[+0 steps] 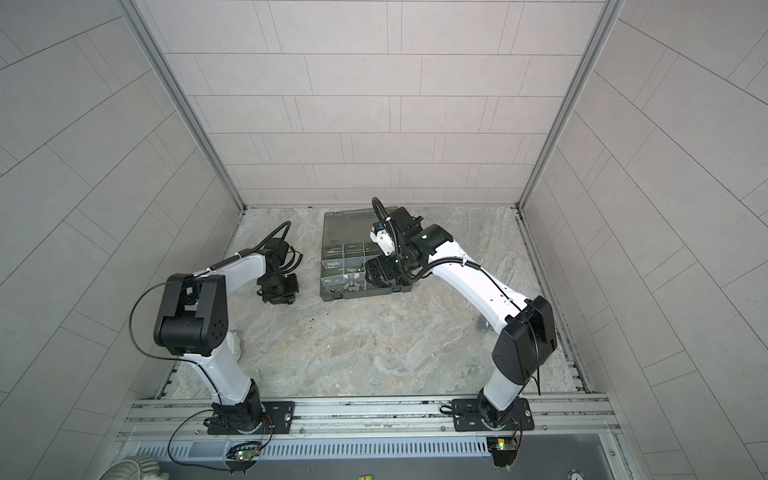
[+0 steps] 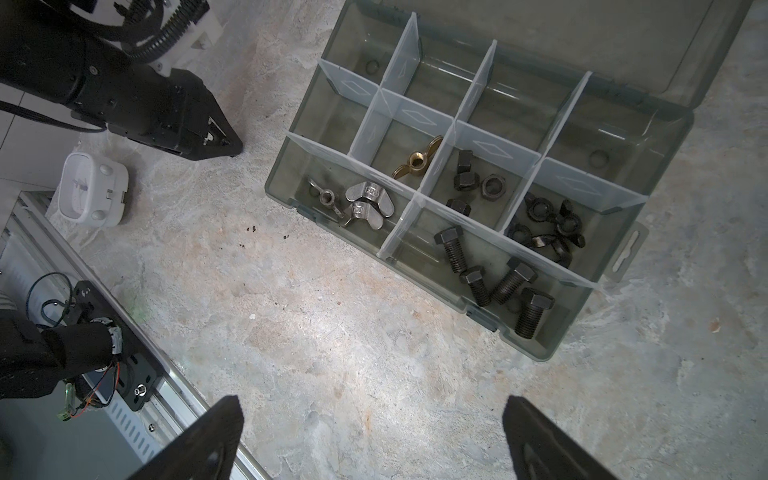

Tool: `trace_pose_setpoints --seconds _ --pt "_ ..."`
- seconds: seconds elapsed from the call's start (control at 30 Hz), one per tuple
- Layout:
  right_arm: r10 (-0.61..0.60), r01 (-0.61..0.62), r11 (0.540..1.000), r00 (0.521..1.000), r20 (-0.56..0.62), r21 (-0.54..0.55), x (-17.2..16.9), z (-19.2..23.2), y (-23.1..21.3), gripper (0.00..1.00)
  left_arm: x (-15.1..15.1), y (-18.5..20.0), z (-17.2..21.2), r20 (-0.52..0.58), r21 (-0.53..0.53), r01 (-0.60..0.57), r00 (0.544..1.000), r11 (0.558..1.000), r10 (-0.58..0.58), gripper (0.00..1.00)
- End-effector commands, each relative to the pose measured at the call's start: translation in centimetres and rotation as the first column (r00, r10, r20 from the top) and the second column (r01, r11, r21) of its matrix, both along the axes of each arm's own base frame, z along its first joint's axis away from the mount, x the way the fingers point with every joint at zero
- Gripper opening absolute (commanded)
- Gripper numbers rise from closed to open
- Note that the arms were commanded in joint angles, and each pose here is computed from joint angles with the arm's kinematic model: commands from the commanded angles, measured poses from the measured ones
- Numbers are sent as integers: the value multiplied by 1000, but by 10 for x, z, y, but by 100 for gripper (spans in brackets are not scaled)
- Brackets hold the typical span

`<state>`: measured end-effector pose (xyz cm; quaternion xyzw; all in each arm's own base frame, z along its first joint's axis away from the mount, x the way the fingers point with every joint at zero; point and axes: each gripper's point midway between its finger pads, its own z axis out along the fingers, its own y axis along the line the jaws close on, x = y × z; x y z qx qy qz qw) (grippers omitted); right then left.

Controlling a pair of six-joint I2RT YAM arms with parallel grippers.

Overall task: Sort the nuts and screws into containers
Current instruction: 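Carry the hex nut with the left gripper over the box compartments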

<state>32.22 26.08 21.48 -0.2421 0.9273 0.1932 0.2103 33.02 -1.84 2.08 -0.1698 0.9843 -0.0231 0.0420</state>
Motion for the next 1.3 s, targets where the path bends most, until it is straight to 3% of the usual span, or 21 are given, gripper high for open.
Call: trace_pose_setpoints --seconds 0.0,0.27,0.57,0.93,1.27 --pt "-29 29 999 1000 -6 -19 -5 0 -13 99 9 -3 19 23 -1 20 1000 1000 -20 24" --pt "-85 84 996 996 -17 -12 -7 -1 -35 99 43 -44 66 119 -12 100 988 995 -98 25" --pt "-148 149 989 989 -16 8 -8 2 -69 99 89 -138 97 213 -41 252 948 967 -238 26" --pt "-217 217 976 976 -1 13 -17 10 -107 99 111 -252 92 250 -100 409 893 907 -375 27" --pt "-250 250 968 968 9 23 -21 11 -119 99 109 -278 77 233 -113 442 882 890 -409 27"
